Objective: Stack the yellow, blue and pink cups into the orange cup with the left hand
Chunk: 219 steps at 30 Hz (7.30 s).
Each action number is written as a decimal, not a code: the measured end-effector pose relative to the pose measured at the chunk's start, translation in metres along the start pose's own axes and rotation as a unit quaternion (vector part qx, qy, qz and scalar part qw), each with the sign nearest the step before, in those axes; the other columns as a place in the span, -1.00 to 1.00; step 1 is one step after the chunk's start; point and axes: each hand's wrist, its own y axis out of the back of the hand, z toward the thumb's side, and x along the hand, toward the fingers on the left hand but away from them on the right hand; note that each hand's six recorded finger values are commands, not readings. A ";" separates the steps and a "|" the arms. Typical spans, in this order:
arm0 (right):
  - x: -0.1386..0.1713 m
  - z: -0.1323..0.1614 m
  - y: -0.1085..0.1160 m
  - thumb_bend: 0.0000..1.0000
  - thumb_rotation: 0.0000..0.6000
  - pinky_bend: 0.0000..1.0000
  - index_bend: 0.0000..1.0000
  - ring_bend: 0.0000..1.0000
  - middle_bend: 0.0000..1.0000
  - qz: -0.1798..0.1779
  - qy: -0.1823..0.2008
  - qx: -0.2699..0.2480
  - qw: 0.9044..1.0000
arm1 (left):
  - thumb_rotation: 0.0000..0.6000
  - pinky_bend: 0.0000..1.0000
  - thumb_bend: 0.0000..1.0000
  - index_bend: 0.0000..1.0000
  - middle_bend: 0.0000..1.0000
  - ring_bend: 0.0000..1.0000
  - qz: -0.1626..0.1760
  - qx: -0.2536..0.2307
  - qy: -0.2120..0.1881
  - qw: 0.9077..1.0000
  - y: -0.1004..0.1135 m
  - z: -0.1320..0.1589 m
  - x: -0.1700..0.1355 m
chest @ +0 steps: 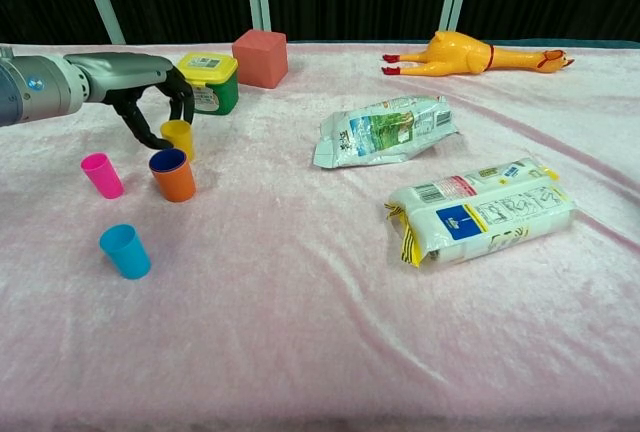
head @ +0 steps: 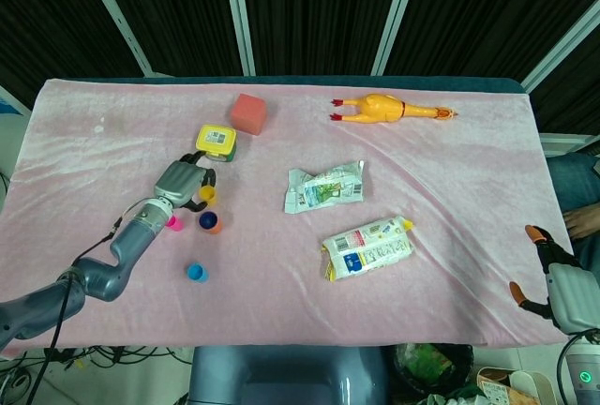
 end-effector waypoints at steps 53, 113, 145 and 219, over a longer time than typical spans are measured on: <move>0.000 0.001 0.001 -0.46 1.00 -0.57 -0.94 -0.68 -0.88 -0.004 0.002 0.002 1.000 | 1.00 -0.67 -0.49 -0.12 -0.04 -0.90 0.028 -0.043 -0.064 0.997 0.018 0.015 -0.069; 0.000 0.000 0.002 -0.47 1.00 -0.57 -0.93 -0.68 -0.88 -0.004 0.001 -0.001 1.000 | 1.00 -0.74 -0.54 -0.21 -0.12 -1.00 -0.052 -0.025 -0.124 0.991 -0.059 0.037 -0.151; 0.000 0.001 0.002 -0.46 1.00 -0.57 -0.93 -0.68 -0.88 -0.005 0.000 0.002 1.000 | 1.00 -0.74 -0.41 0.00 0.05 -0.90 0.044 -0.052 -0.114 0.991 0.037 0.028 -0.132; 0.000 -0.001 0.002 -0.46 1.00 -0.57 -0.93 -0.68 -0.88 -0.003 -0.002 0.001 1.000 | 1.00 -0.83 -0.66 -0.20 -0.14 -1.00 -0.016 -0.085 0.018 0.996 -0.022 -0.056 -0.090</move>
